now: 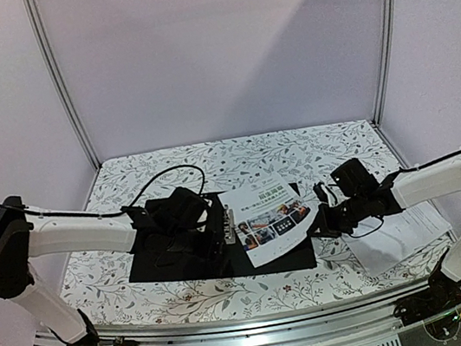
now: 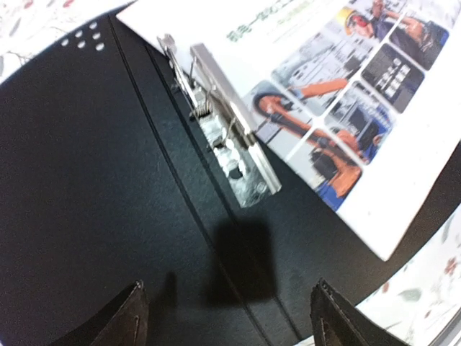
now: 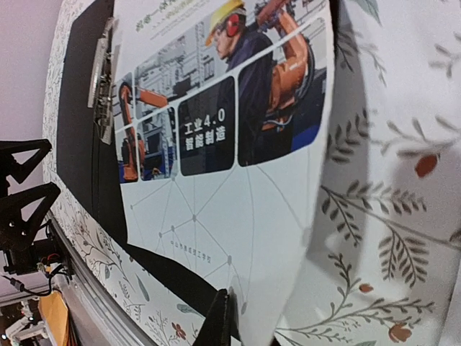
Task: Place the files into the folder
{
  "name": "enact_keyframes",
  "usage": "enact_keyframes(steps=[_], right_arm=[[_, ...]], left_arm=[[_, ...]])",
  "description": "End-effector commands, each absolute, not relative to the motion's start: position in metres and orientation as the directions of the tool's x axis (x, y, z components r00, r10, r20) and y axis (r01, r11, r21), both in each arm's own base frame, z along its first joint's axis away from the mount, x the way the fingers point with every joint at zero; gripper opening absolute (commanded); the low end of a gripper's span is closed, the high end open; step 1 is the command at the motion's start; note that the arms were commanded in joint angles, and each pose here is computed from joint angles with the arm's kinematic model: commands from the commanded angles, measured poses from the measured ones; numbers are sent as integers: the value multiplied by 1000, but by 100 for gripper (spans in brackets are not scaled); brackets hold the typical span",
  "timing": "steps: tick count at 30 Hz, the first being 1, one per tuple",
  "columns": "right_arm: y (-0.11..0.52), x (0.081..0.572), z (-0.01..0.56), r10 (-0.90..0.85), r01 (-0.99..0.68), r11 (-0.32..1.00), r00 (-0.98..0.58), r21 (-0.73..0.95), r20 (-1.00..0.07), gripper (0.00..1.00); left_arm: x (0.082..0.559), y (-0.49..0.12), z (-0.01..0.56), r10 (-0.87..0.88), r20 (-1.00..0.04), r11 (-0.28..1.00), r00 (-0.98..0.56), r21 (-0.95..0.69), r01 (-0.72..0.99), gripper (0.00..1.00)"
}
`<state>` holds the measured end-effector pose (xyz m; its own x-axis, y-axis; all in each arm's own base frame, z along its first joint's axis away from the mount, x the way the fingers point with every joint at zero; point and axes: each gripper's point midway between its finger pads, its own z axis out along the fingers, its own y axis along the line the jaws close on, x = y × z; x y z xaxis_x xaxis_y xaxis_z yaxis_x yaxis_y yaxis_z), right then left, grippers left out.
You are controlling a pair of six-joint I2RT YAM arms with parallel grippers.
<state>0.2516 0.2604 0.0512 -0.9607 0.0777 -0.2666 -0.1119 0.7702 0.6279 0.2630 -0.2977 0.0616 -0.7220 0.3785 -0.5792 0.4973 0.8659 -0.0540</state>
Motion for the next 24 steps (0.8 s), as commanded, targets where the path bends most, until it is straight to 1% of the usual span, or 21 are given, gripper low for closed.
enact_keyframes(steps=[1,2,4,5,7,8,10,12,16,17,18,20,22,24], right_arm=[[259,229,52,84,-86,737,-972,670,-218,9],[260,225,54,73,-97,730,-973,676,-219,12],[268,215,60,16,-144,708,-976,691,-219,24],[273,211,64,-21,-175,696,-974,697,-224,31],[272,211,61,-92,-239,718,-964,653,-251,44],[271,214,59,-108,-252,734,-960,630,-259,49],[271,223,58,-137,-285,757,-949,588,-284,55],[275,230,58,-147,-294,761,-946,578,-288,57],[278,232,53,-160,-258,785,-963,563,-218,60],[276,234,54,-162,-256,797,-963,547,-214,60],[272,237,54,-160,-255,814,-962,521,-221,60],[267,252,64,-154,-279,835,-946,474,-286,61],[259,271,73,-134,-279,854,-934,440,-331,64],[256,287,77,-116,-271,863,-928,426,-355,68]], left_arm=[[238,-288,47,556,-482,785,-677,39,618,78],[233,-289,46,583,-468,769,-664,55,637,78],[226,-289,46,640,-443,732,-628,101,674,78],[224,-289,46,666,-432,713,-609,129,689,78],[223,-287,47,702,-418,687,-576,184,703,79],[224,-285,47,710,-414,682,-570,202,703,79],[227,-281,46,718,-404,680,-567,230,696,79],[226,-280,43,726,-392,673,-565,234,701,79],[222,-274,40,739,-368,662,-565,237,711,79],[220,-274,41,747,-368,651,-553,237,721,79],[218,-274,43,760,-370,633,-535,233,738,78],[207,-280,43,811,-363,552,-459,217,805,78],[199,-286,45,859,-354,467,-370,247,849,79],[190,-296,48,880,-368,402,-300,244,882,79]])
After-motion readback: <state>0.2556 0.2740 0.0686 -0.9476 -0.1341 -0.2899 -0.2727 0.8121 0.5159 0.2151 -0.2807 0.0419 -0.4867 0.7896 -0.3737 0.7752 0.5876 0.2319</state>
